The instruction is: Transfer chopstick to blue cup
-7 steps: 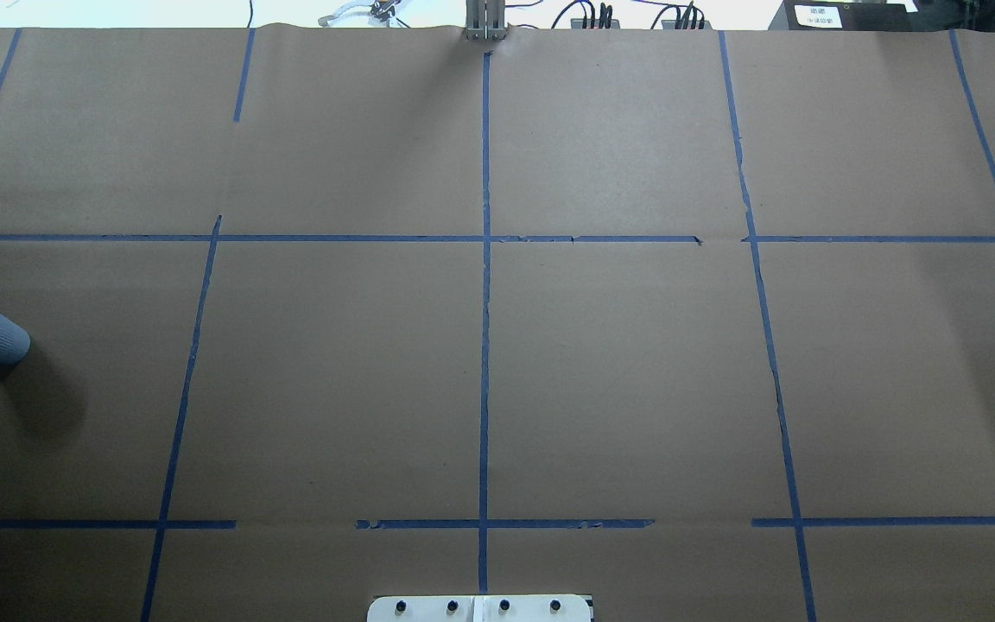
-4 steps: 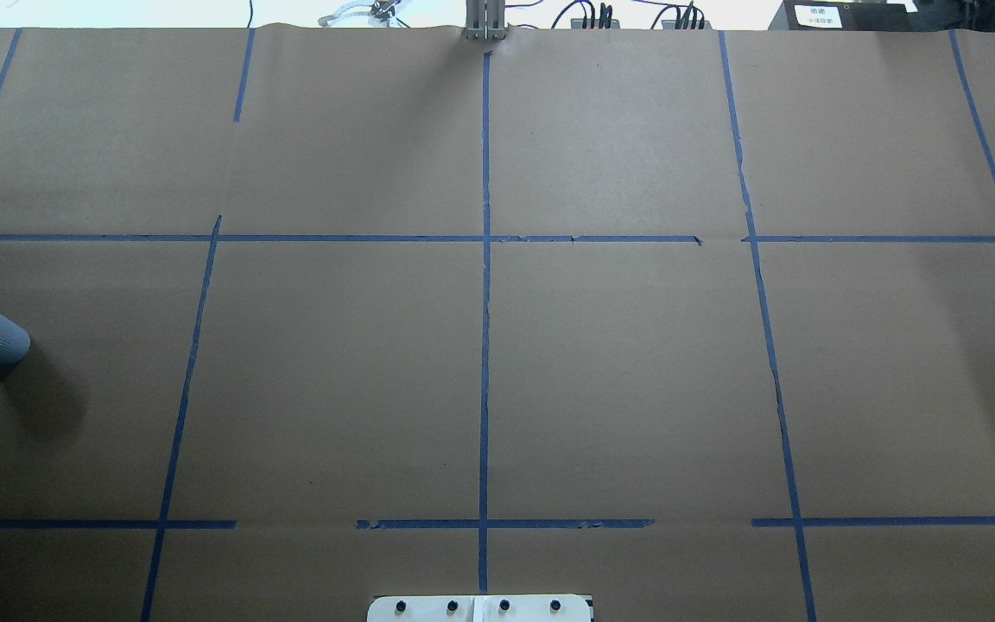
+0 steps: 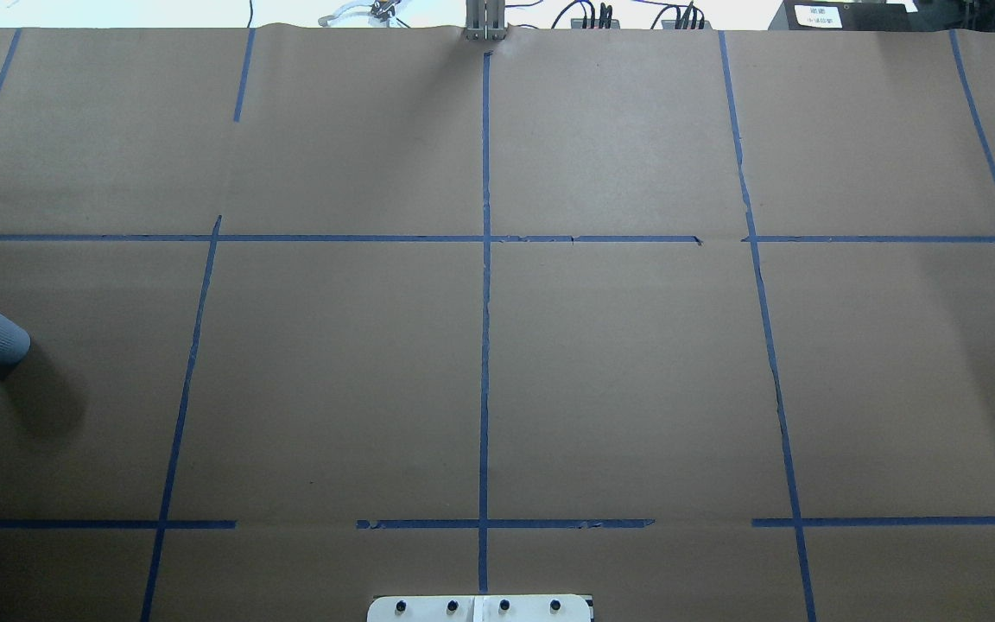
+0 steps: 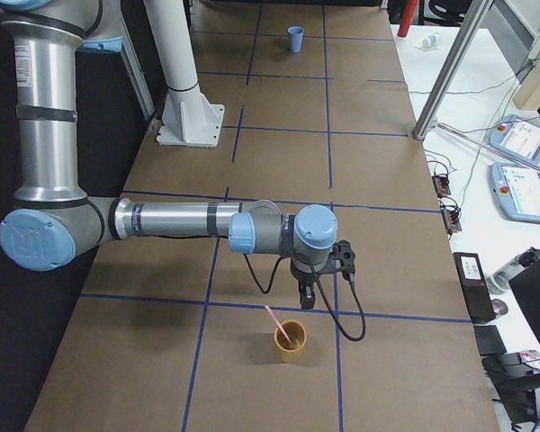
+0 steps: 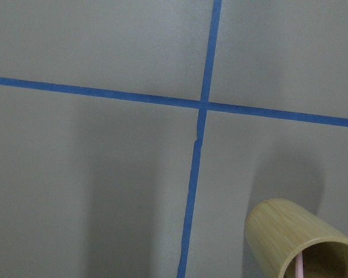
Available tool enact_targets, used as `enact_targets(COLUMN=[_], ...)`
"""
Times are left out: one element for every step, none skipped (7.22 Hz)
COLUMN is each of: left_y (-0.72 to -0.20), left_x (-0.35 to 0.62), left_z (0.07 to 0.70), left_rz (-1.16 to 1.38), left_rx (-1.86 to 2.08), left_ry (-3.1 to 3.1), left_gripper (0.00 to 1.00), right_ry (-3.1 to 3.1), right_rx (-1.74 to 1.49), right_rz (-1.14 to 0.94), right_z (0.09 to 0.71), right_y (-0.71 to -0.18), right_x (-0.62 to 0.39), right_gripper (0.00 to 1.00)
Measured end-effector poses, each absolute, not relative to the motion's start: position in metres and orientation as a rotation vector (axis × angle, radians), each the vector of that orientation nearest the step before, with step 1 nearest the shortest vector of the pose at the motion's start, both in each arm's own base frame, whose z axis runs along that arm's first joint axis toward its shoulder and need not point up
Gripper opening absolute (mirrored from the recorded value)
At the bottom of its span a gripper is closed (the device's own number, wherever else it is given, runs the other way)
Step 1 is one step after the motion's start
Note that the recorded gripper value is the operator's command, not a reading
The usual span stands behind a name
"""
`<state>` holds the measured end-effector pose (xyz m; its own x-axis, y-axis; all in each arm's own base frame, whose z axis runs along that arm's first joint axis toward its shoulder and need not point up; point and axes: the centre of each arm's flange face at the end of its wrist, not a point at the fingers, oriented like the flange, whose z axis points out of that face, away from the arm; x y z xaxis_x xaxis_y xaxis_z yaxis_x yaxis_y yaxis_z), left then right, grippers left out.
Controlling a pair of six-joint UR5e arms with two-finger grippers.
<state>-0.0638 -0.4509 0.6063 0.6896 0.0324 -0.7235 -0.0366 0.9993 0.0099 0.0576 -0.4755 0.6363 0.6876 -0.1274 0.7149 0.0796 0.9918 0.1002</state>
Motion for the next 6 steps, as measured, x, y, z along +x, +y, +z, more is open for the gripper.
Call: enact_targets(left_y=[-0.451, -0.451, -0.452, -0.454, -0.455, -0.458], left_x=[-0.063, -0.063, -0.061, -0.054, -0.042, -0.031], left_z=[0.609, 0.610, 0.609, 0.608, 0.607, 0.609], left_rz=[0.042, 0.047, 0.057, 0.077, 0.104, 0.123], left_rx=[-0.006, 0.000, 0.013, 0.021, 0.017, 0.014], left_ry=[0.812, 0.813, 0.814, 0.814, 0.814, 0.815], left_gripper=[1.00, 1.00, 1.00, 1.00, 1.00, 1.00], right_ry=[-0.802, -0.800, -0.799, -0.799, -0.799, -0.799], right_rx=[0.090, 0.113, 0.125, 0.130, 0.133, 0.135], right_rz=[-0.127, -0.137, -0.141, -0.142, -0.146, -0.153], right_z=[0.637, 0.639, 0.640, 0.639, 0.639, 0.637], right_y=[-0.475, -0.474, -0.472, -0.472, -0.473, -0.473], right_x=[0.058, 0.058, 0.058, 0.057, 0.056, 0.054], right_gripper=[1.00, 1.00, 1.00, 1.00, 1.00, 1.00])
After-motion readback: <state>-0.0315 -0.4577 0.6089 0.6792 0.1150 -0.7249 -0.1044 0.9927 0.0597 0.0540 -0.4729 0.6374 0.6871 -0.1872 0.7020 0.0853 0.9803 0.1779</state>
